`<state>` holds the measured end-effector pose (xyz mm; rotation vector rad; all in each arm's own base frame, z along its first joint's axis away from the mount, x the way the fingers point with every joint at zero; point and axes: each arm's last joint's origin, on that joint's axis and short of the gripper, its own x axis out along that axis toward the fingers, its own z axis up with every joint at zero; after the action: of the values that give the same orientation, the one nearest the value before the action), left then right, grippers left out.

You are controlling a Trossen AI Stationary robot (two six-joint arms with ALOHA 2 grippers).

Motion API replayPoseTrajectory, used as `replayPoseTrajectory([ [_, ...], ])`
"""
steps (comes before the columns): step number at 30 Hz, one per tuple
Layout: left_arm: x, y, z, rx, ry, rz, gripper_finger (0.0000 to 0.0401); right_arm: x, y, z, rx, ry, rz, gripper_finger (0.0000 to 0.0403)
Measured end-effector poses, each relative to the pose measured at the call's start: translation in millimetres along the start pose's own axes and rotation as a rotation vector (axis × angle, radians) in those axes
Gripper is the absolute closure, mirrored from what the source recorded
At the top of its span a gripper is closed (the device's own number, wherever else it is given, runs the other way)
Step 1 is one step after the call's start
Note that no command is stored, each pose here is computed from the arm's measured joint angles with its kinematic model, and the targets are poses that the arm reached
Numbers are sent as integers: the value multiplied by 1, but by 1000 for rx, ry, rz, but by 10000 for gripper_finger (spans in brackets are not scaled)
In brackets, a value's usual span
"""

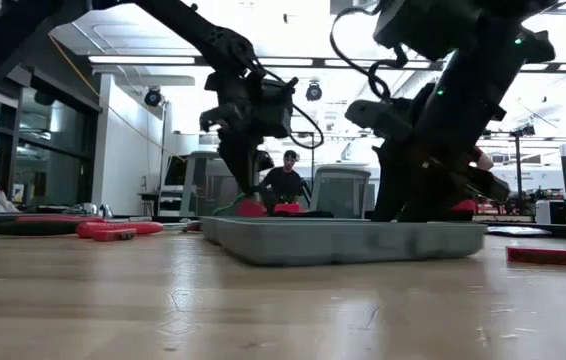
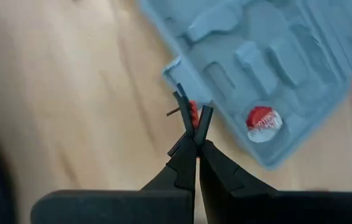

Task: Prefit tool cases
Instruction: Put the set of hex keys into the tool case

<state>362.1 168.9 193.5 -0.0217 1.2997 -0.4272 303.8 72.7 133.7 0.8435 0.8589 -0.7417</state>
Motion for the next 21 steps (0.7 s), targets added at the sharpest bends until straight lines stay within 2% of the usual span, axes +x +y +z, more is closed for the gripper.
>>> replayPoseTrajectory([
  [5, 1, -14, 3, 8, 51, -38, 401, 5, -4, 15, -21, -10, -15, 284],
  [16, -33, -41, 11, 88, -26, 16, 401, 6, -3, 18, -27, -7, 2, 284],
  [21, -20, -57, 23, 194, -49, -73, 401, 6, -2, 18, -26, -7, 13, 284],
])
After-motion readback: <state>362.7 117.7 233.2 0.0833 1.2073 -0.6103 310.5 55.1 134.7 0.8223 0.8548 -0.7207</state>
